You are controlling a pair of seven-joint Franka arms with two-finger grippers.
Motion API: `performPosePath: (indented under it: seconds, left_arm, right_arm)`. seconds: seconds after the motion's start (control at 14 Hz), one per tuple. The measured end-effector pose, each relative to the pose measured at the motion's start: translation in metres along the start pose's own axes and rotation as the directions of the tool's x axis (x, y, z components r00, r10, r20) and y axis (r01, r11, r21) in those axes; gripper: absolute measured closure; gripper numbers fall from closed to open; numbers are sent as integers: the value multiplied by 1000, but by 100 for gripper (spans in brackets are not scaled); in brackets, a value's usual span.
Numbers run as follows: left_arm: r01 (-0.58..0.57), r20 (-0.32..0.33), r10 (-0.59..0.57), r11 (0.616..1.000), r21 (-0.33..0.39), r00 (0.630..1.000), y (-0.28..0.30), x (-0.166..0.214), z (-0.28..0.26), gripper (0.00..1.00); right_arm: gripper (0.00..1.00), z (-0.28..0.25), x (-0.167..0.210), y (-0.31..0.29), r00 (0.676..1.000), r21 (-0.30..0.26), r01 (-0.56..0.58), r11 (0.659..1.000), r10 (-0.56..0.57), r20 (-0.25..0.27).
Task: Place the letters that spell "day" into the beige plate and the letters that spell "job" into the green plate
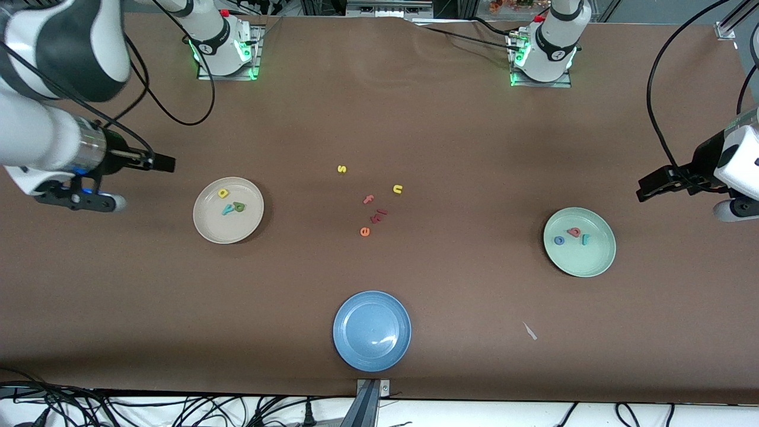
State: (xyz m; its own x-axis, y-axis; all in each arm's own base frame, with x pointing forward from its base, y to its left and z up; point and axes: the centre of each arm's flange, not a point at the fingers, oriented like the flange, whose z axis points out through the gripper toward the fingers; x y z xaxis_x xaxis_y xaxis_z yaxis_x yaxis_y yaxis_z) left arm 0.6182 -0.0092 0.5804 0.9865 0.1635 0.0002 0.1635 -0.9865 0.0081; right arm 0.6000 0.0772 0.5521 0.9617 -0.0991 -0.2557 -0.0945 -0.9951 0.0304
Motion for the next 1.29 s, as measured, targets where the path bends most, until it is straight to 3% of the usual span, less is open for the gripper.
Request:
performPosePath:
  seconds: [0.21,0.43,0.57,1.0,1.29]
  left_arm:
    - [0,0,0,1000,0,1000,0,0,0,0]
    - [0,0,0,1000,0,1000,0,0,0,0]
    - [0,0,0,1000,0,1000,0,0,0,0]
    - [0,0,0,1000,0,1000,0,0,0,0]
    - [0,0,0,1000,0,1000,0,0,0,0]
  right_arm:
    - [0,-16,-10,6,999,12,32,999,-32,-32]
    - [0,-16,-11,-7,995,-27,85,996,-86,-53]
    - [0,-12,-11,4,992,-6,104,995,-104,-68]
    - [0,-13,-46,46,978,29,57,998,-50,-201]
    - [0,-19,-57,61,983,33,34,999,-27,-183]
